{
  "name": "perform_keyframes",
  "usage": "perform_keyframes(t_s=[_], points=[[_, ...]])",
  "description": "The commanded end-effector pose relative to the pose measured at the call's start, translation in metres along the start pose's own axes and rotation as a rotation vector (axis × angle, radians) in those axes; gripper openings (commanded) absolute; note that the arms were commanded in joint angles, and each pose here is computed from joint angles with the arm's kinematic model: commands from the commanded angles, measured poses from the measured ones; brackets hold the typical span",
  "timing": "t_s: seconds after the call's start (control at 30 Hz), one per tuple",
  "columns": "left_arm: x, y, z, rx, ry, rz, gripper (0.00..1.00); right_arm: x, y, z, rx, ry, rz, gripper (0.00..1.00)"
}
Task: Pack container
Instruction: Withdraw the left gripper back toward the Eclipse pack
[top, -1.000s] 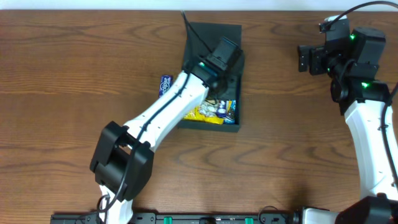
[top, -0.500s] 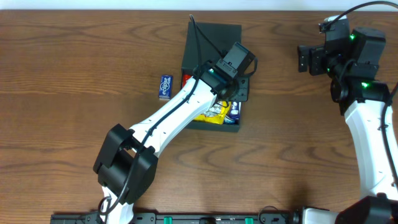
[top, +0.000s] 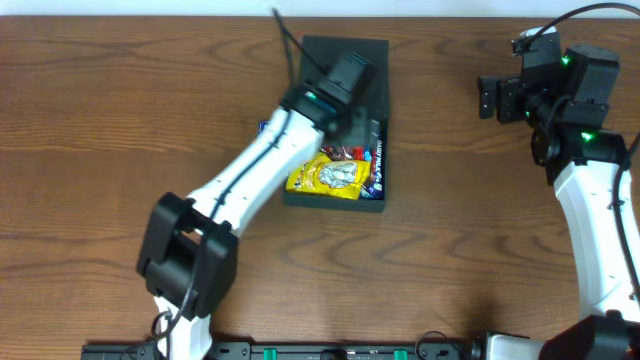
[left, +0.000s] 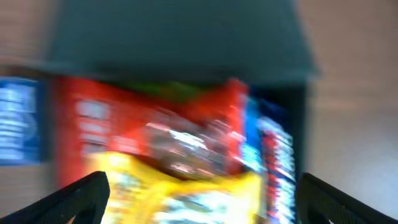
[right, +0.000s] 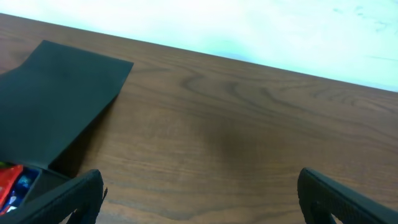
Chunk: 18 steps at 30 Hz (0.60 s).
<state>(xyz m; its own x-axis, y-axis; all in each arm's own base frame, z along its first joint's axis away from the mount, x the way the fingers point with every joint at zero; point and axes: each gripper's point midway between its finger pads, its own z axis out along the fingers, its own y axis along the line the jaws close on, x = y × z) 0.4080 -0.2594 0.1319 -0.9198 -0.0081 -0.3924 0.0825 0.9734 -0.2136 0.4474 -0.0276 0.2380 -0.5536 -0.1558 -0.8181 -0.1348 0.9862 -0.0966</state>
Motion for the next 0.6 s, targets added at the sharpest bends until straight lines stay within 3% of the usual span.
perform_keyframes(t_s=[0.0,0.23,0.4,0.47,0.57], points=[[-0.041,0.048,-0.036,-0.122,-0.143,-0.029,0.96,-0.002,-0.004,-0.005,0.012,-0.009,0.016,0.99],[-0.071,0.144,-0.050,-0.269,-0.178,-0.093,0.96,-0.002,-0.004,-0.005,0.008,-0.009,0.017,0.99],[-0.072,0.196,-0.049,-0.333,-0.154,-0.147,0.97,-0.002,-0.003,-0.005,0.005,-0.010,0.016,0.99],[-0.066,0.206,-0.042,-0.344,-0.124,-0.137,0.97,-0.002,-0.003,-0.005,0.005,-0.010,0.016,0.99],[-0.047,0.196,-0.020,-0.225,-0.044,-0.056,1.00,-0.003,-0.003,-0.004,0.004,-0.011,0.016,0.99]])
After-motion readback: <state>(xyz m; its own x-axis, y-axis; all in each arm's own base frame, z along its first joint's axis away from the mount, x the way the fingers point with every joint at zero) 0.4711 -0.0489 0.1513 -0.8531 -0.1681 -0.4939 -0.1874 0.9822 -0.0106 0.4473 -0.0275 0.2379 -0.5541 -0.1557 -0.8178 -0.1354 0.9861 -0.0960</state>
